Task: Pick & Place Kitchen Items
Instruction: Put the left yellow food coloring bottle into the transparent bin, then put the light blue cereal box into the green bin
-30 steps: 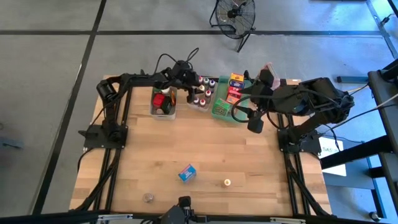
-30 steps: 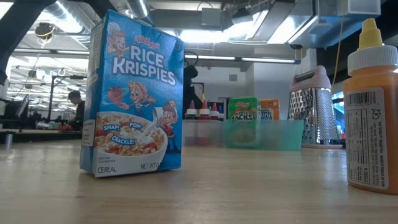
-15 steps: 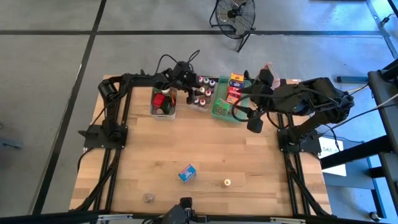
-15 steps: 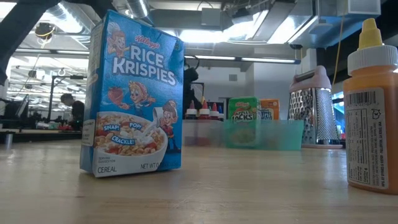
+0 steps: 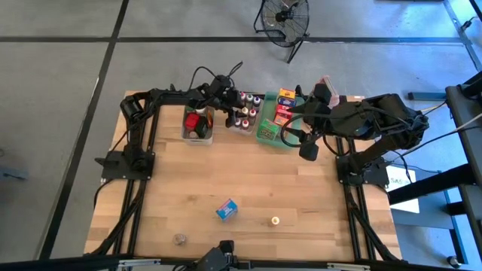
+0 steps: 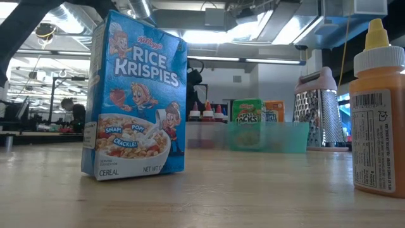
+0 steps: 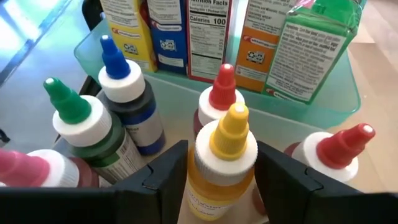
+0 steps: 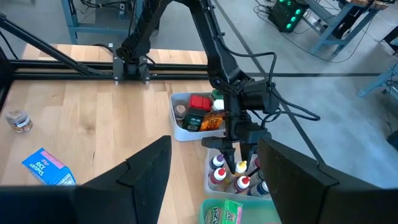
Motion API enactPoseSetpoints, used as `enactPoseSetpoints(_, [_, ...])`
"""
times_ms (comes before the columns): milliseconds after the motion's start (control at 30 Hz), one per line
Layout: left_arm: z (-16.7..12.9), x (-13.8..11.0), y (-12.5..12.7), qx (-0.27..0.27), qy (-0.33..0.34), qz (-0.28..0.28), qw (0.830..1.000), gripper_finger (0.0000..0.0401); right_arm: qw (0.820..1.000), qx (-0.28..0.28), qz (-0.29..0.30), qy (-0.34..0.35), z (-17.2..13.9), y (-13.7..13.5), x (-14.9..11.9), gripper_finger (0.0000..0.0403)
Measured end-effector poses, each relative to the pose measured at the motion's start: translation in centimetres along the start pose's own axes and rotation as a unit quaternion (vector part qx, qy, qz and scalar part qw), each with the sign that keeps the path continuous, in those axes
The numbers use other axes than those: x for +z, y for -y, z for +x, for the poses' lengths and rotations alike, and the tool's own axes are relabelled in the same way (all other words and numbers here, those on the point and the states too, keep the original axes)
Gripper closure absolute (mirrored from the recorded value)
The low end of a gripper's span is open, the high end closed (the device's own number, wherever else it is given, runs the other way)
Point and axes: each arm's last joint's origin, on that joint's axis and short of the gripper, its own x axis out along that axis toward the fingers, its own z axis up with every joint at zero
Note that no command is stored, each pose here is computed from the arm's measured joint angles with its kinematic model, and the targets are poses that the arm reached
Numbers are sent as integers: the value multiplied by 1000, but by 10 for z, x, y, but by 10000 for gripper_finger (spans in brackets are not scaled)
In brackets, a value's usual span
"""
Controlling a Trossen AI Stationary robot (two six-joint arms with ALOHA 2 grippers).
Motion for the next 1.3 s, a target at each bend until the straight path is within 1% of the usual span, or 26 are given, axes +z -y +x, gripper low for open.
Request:
enactPoseSetpoints(167, [0, 0, 0, 1, 1, 13, 1000, 229, 1000, 0, 0, 0, 0, 0, 0, 162])
enactPoseSetpoints(300, [0, 0, 0, 1, 1, 12, 1000, 228, 1000, 1, 0, 0, 0, 0, 0, 162])
enactPoseSetpoints(533, [0, 0, 0, 1, 2, 18, 1000, 227, 1000, 19, 0, -2, 0, -1, 0, 162])
enactPoseSetpoints(833, [0, 1, 0, 0, 2, 18, 1000, 193, 1000, 20, 0, -2, 0, -1, 0, 162])
enactPoseSetpoints(967, [0, 2, -1, 3, 7, 21, 1000, 185, 1000, 20, 0, -2, 0, -1, 0, 162])
enactPoseSetpoints(1167, [-2, 15, -5, 10, 25, 24, 999, 186, 1000, 20, 0, -2, 0, -1, 0, 162])
enactPoseSetpoints(1300, [-11, 28, -5, 19, 42, 33, 998, 186, 1000, 21, 0, -2, 0, -1, 0, 162])
